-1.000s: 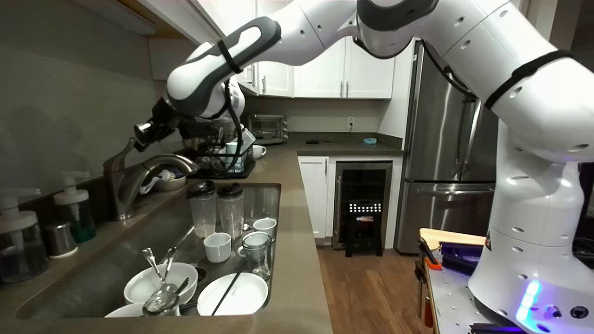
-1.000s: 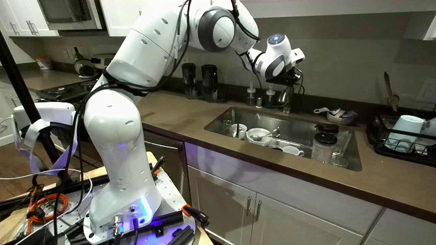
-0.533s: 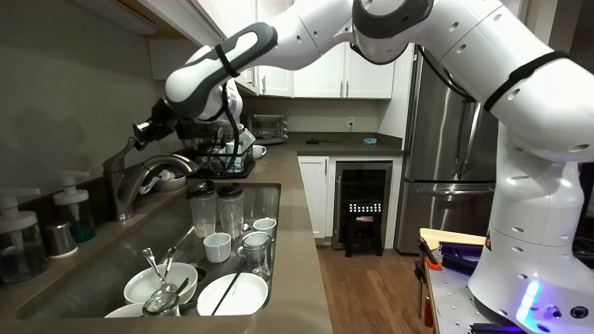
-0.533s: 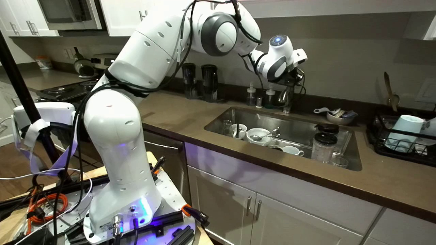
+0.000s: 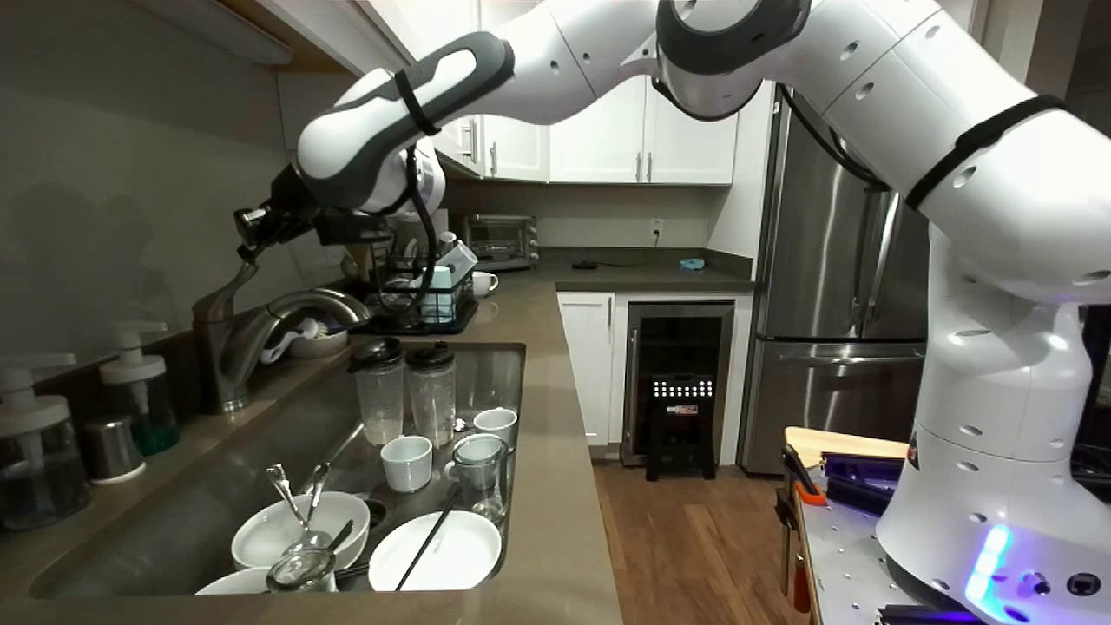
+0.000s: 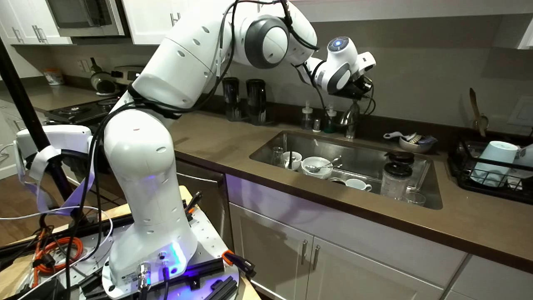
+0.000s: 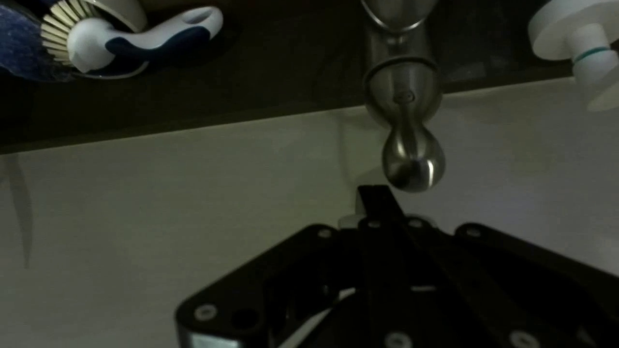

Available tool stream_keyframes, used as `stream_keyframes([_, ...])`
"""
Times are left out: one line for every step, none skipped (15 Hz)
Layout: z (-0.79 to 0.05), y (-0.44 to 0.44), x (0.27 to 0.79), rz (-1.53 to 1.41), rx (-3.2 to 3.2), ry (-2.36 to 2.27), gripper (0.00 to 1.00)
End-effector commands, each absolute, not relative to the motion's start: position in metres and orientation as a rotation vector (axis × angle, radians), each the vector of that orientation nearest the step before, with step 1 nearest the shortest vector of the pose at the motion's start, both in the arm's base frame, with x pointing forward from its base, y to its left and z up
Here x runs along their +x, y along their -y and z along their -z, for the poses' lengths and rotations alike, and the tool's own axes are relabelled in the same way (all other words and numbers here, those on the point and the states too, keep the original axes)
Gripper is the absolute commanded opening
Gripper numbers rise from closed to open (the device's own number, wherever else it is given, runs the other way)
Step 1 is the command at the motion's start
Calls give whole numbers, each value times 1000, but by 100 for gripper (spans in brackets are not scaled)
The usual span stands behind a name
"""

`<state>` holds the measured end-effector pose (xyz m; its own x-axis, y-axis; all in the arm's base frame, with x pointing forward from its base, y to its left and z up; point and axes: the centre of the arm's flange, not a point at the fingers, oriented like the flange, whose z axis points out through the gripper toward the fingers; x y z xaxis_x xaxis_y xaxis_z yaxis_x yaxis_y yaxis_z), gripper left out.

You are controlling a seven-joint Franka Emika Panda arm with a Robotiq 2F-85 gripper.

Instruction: Push the faucet handle up

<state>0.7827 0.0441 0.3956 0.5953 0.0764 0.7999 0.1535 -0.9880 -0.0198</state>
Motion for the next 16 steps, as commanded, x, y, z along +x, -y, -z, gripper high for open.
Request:
stream_keyframes([-400,-48,789,1393,-2795,179,0])
stream_keyframes([-399,-47,789,1401,-2810,174,0])
stream_keyframes([-399,-45,789,1403,-2828,165,0])
stream_keyframes([-398,-44,789,1401,-2842,160,0])
stream_keyframes([-399,-44,788,1377,-2860,162,0])
stream_keyframes([-399,-44,787,1357,-2871,163,0])
stream_keyframes([-400,-46,786,1302,-2879,166,0])
stream_keyframes([-400,-48,785,1255,-2888,166,0])
stream_keyframes([-401,-50,784,1196,-2897,167,0])
stream_keyframes([-402,-53,783,1149,-2903,166,0])
stream_keyframes([-404,-56,782,1120,-2908,168,0])
stream_keyframes([-406,-57,782,1101,-2913,169,0])
stream_keyframes([-408,-56,782,1091,-2922,165,0])
stream_keyframes([-408,-55,783,1075,-2923,166,0])
stream_keyframes([-409,-56,783,1073,-2918,166,0])
stream_keyframes([-410,-56,783,1062,-2920,161,0])
